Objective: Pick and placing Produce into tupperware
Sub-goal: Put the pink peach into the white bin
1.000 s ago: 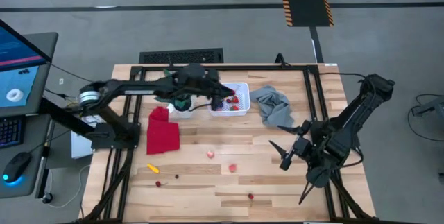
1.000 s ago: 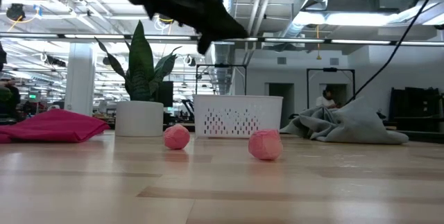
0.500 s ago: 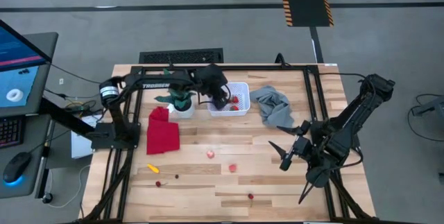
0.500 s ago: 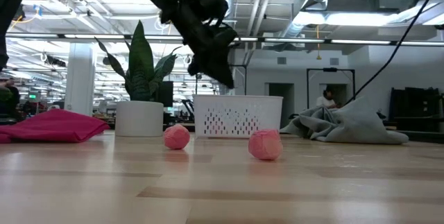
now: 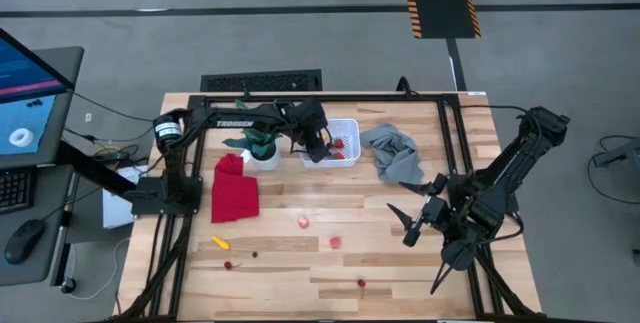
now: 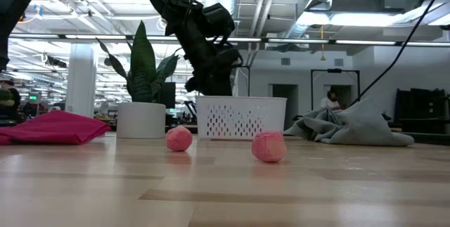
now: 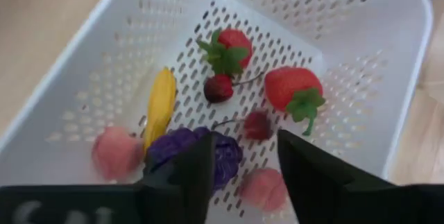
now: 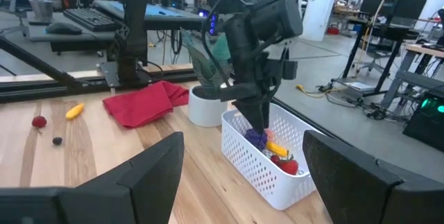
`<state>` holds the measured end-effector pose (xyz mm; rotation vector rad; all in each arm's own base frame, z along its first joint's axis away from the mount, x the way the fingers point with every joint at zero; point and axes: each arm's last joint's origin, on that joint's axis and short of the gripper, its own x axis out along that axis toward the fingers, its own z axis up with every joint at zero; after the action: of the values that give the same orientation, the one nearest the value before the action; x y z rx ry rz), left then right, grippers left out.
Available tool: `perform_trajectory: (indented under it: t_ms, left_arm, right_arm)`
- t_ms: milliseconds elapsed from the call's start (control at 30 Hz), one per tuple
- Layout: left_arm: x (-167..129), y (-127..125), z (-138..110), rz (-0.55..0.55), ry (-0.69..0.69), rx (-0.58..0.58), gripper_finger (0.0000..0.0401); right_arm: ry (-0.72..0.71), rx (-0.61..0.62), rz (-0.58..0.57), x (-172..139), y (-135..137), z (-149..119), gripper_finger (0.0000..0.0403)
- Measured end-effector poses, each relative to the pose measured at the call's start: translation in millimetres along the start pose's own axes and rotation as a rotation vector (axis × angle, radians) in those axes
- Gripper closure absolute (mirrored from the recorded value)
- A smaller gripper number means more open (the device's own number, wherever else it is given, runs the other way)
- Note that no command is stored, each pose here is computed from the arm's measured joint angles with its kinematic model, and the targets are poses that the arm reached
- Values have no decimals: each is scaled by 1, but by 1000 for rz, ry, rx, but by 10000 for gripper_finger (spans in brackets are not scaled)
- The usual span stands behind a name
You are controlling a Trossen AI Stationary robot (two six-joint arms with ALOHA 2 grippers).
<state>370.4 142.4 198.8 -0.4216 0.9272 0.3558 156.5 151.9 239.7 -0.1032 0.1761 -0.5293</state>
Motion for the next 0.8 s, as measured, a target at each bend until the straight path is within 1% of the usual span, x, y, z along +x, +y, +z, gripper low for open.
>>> perform_trajectory:
  t_ms: [167,267,367,500,600,700,800]
  left_arm:
    - [-7,-2,5,-8,-26,41,194]
    - [-18,-6,12,-21,-40,46,180]
    - [-33,-15,23,-67,-72,63,177]
    - [-70,-35,41,-160,-200,133,176]
    - [-106,-54,48,-223,-347,190,176]
    - [-146,-72,45,-268,-449,263,176]
    - [-181,-86,32,-302,-504,318,176]
  right_arm:
    - [1,-2,0,0,0,0,85]
    - [-2,6,-5,0,0,0,85]
    - [1,22,-24,4,-2,0,85]
    - [19,22,-37,10,-3,0,85]
    - [47,24,-25,14,-4,0,85]
    - [98,28,27,15,-3,-2,85]
    - [133,43,64,17,-2,-2,85]
